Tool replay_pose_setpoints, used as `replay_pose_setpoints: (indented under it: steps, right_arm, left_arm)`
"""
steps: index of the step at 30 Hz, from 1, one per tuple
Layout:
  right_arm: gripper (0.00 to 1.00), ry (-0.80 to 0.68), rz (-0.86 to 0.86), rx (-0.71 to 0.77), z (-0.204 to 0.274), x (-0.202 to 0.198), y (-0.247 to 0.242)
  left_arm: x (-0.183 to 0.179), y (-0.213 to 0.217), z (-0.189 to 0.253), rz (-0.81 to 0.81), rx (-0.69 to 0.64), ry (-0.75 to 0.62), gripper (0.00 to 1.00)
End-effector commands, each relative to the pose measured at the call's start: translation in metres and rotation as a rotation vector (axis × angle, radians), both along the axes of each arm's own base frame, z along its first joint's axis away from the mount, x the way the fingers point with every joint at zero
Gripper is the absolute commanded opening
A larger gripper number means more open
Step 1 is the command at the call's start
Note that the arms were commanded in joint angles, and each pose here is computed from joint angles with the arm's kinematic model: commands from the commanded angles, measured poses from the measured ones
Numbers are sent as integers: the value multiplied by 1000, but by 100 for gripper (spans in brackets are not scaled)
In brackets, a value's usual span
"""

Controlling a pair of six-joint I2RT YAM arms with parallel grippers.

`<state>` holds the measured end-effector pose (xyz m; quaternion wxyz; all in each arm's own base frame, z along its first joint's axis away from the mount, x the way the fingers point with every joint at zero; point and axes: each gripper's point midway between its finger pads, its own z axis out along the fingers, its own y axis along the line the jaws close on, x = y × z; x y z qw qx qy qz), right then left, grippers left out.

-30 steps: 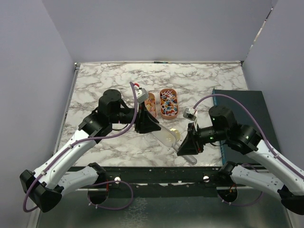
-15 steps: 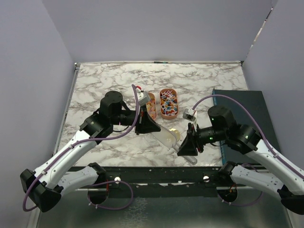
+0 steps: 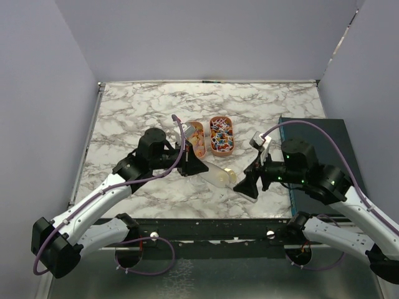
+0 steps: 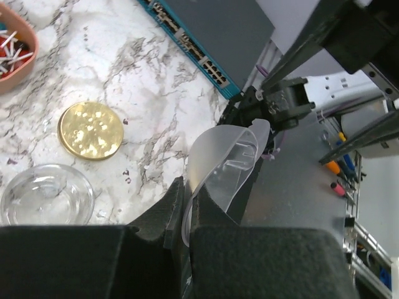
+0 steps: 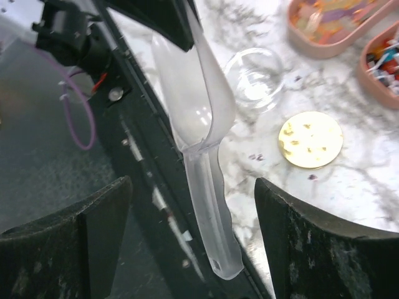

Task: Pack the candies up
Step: Pick up the spatula from the center of the board.

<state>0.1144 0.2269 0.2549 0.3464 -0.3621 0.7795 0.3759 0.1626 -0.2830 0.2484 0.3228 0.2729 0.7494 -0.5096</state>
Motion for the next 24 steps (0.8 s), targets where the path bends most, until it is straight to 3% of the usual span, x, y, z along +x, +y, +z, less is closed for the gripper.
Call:
replay_pose_setpoints:
  steps: [1,12,24]
  right_arm:
    - [83,-184,-116,-29,7,39,-5]
    - [81,-502,71,-29,2,53,12]
    - [76,-627,144,-72,-11,56,32]
  left_arm:
    - [22,2,4,169,-47,76,0]
    - [33,20,-16,298,-83,310,0]
    - [28,34,0,266,-157,416,0]
